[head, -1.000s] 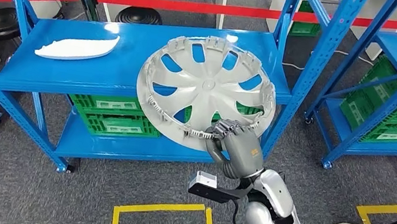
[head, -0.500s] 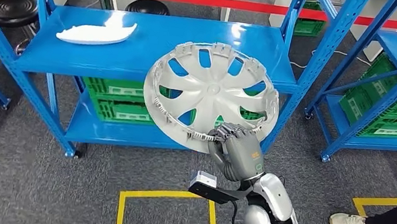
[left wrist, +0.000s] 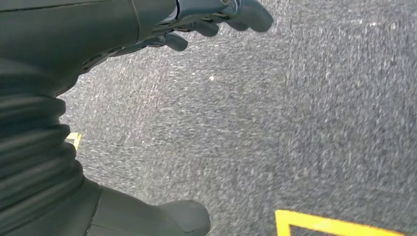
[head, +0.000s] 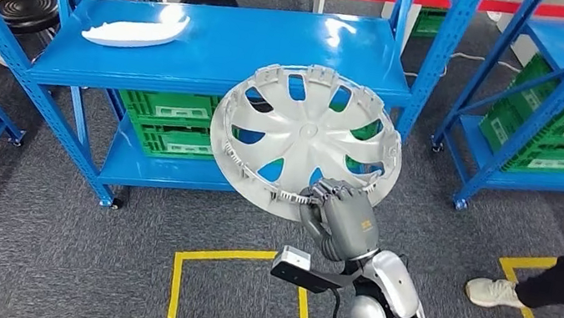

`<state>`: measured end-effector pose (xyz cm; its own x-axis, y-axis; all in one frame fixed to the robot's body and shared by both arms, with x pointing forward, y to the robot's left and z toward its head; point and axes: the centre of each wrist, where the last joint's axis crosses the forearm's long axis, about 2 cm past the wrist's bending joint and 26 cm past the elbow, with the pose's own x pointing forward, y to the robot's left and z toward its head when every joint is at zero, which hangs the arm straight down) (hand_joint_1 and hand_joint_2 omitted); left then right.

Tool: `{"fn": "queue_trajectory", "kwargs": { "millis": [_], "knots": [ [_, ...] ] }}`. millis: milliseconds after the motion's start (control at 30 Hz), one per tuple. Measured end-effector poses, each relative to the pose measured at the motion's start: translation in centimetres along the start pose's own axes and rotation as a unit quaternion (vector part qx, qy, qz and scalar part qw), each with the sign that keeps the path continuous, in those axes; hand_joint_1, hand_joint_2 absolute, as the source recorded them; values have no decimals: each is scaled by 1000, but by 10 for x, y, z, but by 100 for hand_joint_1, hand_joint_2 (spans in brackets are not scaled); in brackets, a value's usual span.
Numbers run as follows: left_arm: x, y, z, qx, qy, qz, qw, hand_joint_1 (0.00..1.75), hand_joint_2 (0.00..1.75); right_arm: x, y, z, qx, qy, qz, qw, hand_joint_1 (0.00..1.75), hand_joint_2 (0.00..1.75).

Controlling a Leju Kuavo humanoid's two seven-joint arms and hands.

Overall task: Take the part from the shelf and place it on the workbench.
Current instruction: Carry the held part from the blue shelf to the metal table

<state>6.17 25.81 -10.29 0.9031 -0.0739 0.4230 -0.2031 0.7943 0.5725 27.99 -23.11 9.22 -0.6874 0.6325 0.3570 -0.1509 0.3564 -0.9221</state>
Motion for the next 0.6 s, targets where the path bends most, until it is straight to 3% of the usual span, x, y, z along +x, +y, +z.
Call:
{"fn": "queue_trajectory", "kwargs": {
  "millis": [600],
  "knots": [
    [10,-8,4,-9,-12,8,1000,0,175,0,0,9,-8,11,-5,1000,175,175]
  ]
}}
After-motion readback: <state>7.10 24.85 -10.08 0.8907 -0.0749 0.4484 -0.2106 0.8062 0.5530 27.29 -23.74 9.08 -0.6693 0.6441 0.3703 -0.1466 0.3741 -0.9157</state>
